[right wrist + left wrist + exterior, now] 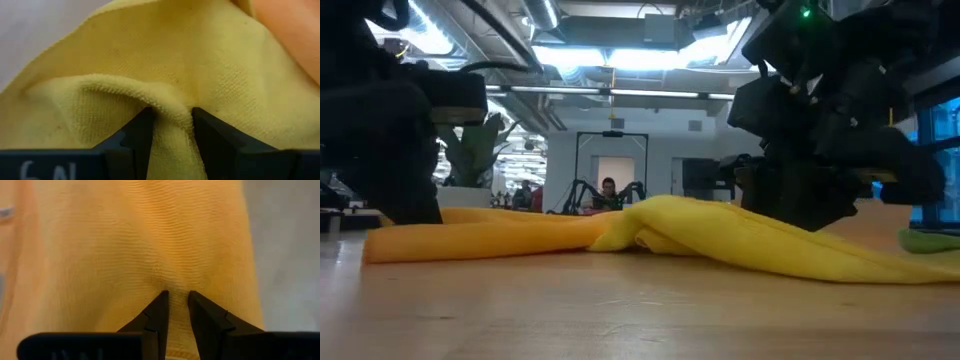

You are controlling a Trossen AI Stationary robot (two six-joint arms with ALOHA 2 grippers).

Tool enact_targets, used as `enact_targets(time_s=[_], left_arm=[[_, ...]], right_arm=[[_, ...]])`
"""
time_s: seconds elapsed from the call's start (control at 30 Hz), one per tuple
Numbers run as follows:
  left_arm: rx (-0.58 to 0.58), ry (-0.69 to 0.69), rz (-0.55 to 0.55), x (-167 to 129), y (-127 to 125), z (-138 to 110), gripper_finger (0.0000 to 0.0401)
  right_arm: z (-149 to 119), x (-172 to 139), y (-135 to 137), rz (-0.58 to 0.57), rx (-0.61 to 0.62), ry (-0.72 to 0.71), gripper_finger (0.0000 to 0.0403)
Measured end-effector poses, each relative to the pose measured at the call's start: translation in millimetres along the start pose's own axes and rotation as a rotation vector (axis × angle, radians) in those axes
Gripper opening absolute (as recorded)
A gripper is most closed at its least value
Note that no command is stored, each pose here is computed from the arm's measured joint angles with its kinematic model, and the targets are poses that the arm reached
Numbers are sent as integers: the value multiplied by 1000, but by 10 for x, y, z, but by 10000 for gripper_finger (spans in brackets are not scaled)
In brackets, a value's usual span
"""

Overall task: Roll microfiber towels into tight, uniform cylinder then place into a basket
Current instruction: Roll the orange microfiber towel

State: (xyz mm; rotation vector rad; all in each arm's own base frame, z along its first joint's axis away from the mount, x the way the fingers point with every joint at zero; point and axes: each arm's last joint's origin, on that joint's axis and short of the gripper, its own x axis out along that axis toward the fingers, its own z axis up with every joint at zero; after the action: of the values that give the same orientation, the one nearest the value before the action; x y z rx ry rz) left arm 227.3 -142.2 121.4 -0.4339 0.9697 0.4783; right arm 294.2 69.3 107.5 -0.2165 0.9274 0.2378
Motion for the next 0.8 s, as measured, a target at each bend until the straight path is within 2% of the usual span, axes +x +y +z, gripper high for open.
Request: enact_targets(time_s=[0.4, 0.6, 0.8], left_arm=[[-13, -8, -96, -25, -105, -45, 70], [-15, -5, -100, -25, -108, -45, 69], [-16, -6, -101, -25, -109, -44, 69]], right_arm=[[-46, 1, -206, -193, 68, 35, 145], [-87, -9, -377, -342, 103, 64, 145], [-145, -28, -585, -445, 148, 92, 145]])
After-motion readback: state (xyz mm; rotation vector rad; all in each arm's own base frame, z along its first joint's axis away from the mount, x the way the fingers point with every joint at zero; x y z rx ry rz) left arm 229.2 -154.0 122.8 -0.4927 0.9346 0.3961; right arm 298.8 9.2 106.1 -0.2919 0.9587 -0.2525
